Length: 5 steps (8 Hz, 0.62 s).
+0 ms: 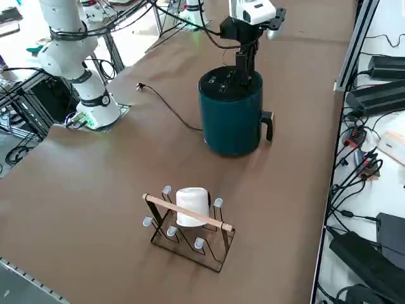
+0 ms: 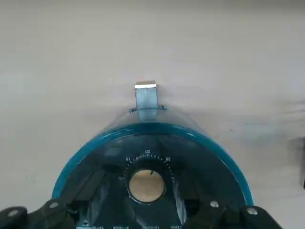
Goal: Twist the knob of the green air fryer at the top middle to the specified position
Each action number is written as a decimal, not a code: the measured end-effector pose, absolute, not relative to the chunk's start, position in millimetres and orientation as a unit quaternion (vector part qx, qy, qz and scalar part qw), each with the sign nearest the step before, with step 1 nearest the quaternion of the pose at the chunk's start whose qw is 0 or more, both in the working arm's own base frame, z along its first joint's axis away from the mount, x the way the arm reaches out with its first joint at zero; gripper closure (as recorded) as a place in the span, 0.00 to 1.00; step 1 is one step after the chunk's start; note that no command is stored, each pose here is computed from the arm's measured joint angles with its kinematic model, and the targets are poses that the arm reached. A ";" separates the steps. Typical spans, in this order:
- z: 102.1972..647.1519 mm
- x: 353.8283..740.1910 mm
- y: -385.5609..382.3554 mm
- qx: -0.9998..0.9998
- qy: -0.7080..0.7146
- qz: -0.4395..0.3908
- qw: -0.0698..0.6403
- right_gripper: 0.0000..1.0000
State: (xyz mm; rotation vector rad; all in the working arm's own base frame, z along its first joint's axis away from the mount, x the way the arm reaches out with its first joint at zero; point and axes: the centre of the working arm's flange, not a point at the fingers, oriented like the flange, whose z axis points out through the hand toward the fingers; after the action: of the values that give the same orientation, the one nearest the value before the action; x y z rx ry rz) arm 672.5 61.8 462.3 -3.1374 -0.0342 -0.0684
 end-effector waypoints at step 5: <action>451.0 668.4 61.2 -1.000 -0.011 0.000 -0.001 0.23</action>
State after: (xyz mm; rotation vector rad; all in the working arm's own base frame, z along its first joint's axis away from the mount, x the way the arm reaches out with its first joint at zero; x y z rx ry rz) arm 668.4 61.2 451.0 -3.1425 -0.0344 0.0006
